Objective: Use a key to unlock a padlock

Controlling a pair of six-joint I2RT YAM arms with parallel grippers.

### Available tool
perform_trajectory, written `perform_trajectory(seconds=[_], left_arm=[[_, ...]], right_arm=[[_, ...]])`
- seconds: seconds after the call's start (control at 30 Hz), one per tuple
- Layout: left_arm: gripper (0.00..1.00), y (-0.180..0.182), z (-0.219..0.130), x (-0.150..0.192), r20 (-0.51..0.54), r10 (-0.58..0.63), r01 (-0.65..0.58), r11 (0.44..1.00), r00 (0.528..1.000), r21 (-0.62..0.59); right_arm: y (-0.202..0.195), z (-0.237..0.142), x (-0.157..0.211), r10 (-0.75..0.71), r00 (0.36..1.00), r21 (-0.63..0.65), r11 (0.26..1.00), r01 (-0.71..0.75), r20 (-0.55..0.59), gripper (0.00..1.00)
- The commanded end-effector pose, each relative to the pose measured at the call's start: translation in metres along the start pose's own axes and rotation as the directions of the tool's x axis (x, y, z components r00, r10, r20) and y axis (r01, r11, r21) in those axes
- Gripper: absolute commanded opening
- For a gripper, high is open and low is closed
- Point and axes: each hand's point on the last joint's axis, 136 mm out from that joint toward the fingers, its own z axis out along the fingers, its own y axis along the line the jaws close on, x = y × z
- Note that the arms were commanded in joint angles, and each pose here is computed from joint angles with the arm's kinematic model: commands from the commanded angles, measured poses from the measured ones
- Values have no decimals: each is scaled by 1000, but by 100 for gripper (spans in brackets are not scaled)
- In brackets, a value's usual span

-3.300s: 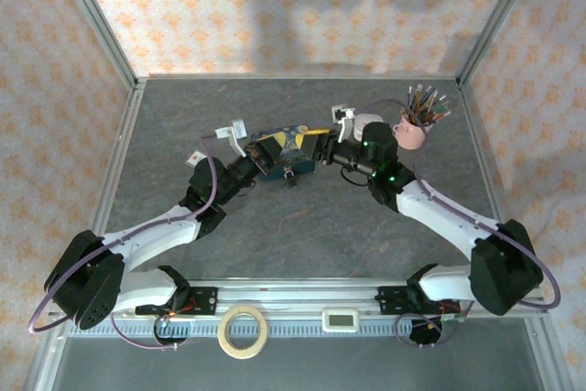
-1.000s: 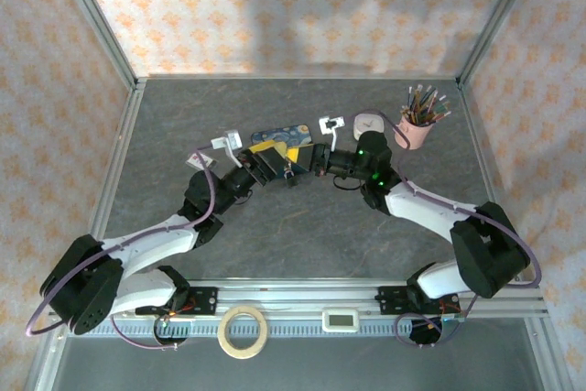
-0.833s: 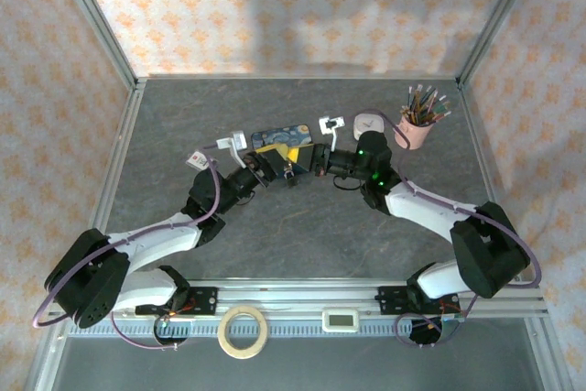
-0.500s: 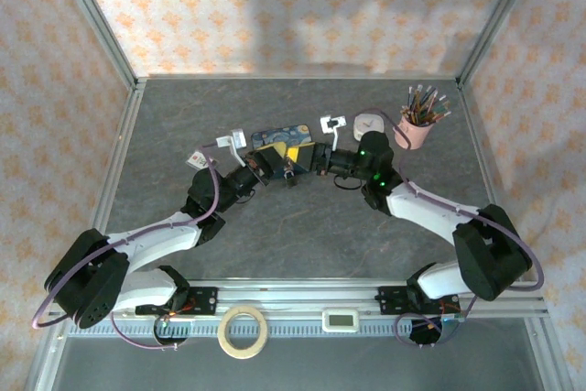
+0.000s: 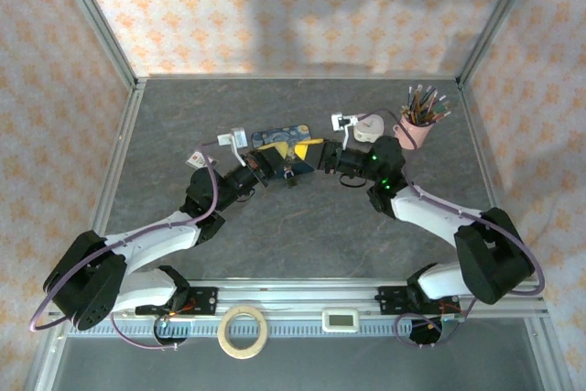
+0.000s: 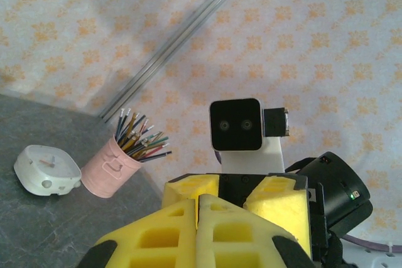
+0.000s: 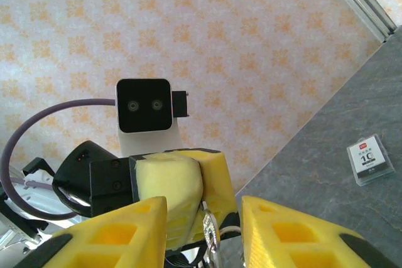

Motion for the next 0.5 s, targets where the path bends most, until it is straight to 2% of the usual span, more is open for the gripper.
perform_trajectory(seconds=[0.0, 0.17, 0.47], left_arm=[[0, -25, 1, -16, 41, 19, -23, 996, 999, 84], [0, -28, 1, -18, 47, 10, -15, 995, 999, 98], [0, -27, -1, -16, 51, -8, 3, 995, 999, 100]], right_arm=[[16, 5, 2, -32, 999, -73, 997, 31, -15, 35], [12, 7, 11, -8, 999, -71, 997, 5, -36, 33], [11, 12, 13, 1, 999, -79, 997, -5, -46, 21]])
